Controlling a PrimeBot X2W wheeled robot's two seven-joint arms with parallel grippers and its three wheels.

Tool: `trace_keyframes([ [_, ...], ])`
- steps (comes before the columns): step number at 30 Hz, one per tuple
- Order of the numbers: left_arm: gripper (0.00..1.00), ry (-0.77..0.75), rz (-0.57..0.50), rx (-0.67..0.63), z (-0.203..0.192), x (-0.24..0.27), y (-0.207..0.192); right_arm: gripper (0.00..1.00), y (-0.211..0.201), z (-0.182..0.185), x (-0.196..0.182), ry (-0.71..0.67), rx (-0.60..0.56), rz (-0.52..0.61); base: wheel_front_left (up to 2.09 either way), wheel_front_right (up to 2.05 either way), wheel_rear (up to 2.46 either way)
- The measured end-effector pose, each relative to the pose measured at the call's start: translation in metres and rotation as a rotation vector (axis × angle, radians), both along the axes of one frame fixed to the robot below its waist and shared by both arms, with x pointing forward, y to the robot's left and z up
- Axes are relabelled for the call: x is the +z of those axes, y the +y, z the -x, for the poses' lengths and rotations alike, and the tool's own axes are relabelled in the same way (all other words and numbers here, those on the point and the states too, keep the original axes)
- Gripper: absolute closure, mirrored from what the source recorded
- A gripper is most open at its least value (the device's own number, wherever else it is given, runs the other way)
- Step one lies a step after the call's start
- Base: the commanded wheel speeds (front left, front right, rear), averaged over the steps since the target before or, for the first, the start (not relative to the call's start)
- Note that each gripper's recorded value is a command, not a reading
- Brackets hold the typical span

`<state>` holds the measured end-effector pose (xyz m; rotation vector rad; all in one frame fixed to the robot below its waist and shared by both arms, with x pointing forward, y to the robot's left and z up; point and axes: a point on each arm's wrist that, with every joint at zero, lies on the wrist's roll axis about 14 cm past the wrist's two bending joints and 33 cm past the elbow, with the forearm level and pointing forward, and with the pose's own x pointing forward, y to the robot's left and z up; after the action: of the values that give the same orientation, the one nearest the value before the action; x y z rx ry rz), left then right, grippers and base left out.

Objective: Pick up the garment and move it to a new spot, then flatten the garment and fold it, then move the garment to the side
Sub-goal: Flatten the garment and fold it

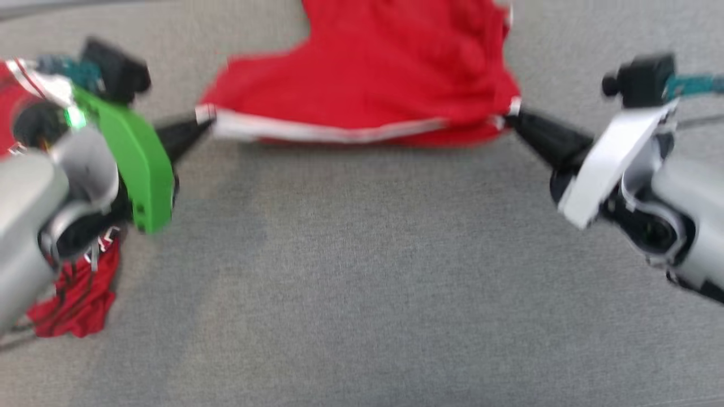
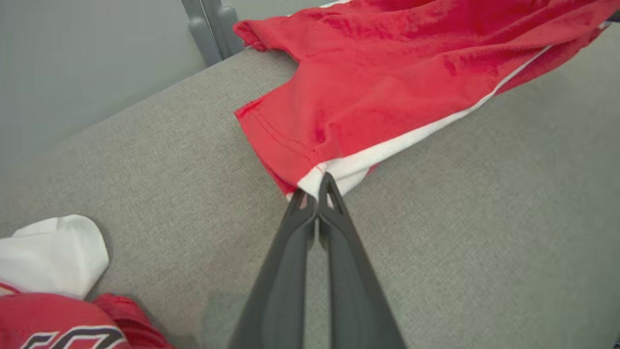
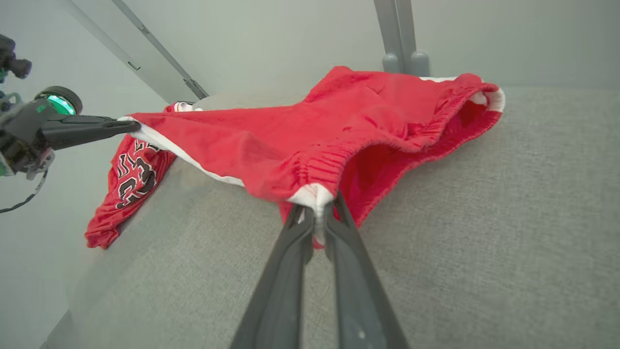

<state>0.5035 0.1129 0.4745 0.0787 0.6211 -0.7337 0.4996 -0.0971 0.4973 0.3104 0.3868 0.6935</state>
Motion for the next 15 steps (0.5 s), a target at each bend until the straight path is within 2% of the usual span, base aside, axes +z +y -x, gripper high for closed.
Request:
trace_keyframes([
  [8,1.0,0.267,-0.001,-0.049,0.115,-0.002,0.009,1.0,-0.012,0.107,-0.008,0.212,0.061,0.001,0.0,0.0,0.0],
  [15,1.0,0.425,0.011,-0.068,0.191,0.015,0.013,1.0,-0.036,0.173,-0.004,0.302,0.06,0.011,0.0,0.0,0.0],
])
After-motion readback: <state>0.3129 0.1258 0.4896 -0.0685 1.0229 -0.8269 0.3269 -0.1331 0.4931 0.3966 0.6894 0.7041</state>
